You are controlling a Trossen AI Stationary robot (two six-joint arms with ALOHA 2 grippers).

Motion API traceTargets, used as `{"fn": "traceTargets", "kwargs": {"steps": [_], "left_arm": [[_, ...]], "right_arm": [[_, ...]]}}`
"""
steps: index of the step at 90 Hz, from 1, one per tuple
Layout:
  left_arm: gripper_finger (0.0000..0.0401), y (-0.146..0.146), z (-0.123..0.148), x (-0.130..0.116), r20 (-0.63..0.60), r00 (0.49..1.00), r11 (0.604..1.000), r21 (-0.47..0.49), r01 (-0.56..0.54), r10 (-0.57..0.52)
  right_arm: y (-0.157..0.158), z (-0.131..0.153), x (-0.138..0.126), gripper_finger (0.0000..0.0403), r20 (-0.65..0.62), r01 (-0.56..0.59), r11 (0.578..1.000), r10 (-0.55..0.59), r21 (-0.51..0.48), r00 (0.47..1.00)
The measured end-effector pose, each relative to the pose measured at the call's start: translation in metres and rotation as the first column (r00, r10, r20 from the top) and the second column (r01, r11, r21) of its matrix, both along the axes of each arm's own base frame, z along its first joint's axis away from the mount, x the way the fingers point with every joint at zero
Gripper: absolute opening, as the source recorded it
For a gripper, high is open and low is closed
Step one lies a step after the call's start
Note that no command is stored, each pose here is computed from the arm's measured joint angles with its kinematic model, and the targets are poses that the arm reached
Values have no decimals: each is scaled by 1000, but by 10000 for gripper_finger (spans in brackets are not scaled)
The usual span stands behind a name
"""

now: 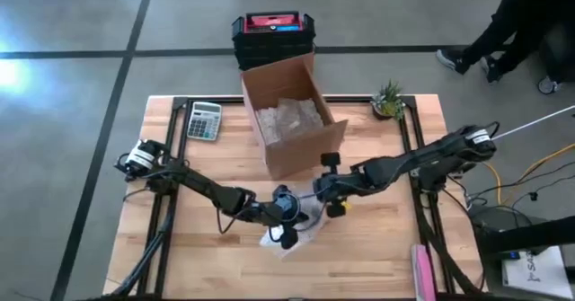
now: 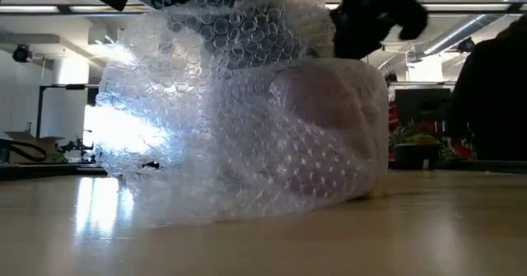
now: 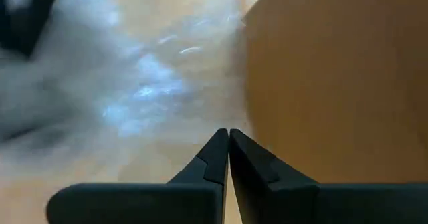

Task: Wrap mug
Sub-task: Wrap the purple mug with the bubble wrap

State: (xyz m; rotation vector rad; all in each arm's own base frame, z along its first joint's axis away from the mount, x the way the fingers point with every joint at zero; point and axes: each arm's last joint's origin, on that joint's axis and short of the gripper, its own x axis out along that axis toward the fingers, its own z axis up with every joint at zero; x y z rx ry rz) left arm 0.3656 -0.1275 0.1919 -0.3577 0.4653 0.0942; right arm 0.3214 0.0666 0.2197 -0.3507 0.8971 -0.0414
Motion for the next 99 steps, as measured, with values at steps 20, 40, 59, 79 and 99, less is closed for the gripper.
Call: {"fn": "traceTargets", "kwargs": {"steps": [20,40,59,79,99], "left_arm": [[0,0,0,0,-1,1000,1000,-2,3,-3],[0,1,0,1,-2,1000,1000,0,-1,1],[0,3,0,1,-1,1000,1000,-20,-14,13],[0,4,36,-7,-17,1000,1000,-7,-7,7],[0,-2,77,-34,-281,960,996,88,32,-6]], "right_arm": [[25,-20,-6,0,2,-168,959,172,229,985],[34,-29,-3,0,5,-176,956,180,234,984],[33,-36,0,0,-16,-173,959,181,225,983],[33,-37,-1,0,-23,-169,959,179,228,984],[32,-37,-1,0,-29,-154,959,165,237,986]]}}
